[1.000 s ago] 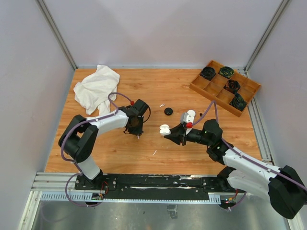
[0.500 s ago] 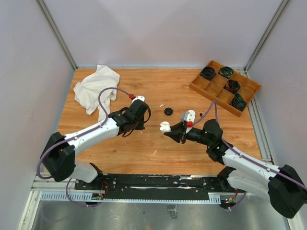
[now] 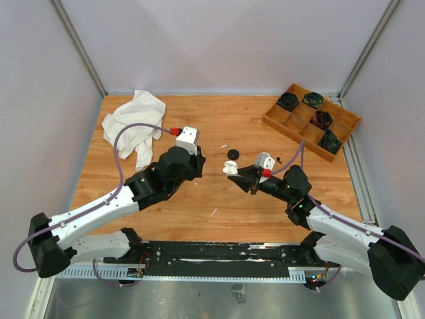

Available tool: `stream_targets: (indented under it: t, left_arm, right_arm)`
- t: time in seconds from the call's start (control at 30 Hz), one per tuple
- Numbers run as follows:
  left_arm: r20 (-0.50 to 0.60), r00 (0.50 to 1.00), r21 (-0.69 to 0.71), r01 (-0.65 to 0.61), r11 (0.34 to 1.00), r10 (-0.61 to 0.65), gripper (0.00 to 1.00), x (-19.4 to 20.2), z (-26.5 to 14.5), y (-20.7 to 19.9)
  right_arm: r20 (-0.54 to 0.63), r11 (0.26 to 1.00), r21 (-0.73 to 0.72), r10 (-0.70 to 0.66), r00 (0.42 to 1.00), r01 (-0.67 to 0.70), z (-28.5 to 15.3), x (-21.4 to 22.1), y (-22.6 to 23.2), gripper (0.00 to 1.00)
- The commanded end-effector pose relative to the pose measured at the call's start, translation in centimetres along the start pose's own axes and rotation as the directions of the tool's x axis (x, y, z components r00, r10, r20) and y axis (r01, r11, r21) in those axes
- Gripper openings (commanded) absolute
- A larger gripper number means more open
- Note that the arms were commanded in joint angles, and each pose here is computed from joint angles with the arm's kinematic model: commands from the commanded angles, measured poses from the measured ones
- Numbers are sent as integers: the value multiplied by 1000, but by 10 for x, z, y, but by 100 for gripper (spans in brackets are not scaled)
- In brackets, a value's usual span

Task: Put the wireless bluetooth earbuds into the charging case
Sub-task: Place the earbud in the charging case.

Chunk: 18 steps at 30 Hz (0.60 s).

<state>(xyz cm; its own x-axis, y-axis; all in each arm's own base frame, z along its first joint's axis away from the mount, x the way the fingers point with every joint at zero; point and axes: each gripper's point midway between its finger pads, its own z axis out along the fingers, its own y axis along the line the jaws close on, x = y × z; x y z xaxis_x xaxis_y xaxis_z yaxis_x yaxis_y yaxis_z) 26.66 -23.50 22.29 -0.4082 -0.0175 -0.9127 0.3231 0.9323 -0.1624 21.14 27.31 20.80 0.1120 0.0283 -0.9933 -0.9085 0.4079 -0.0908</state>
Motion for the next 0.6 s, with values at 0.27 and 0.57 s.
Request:
stream_targets:
  t: [0.27, 0.57]
  left_arm:
    - [323, 946, 225, -100, 969, 22, 14, -60, -41, -56]
    - [392, 919, 348, -194, 917, 46, 14, -62, -45, -91]
  right_arm:
    - [117, 1000, 18, -27, 993, 25, 10, -22, -4, 2]
    - [135, 1000, 20, -21, 991, 19, 8, -27, -3, 2]
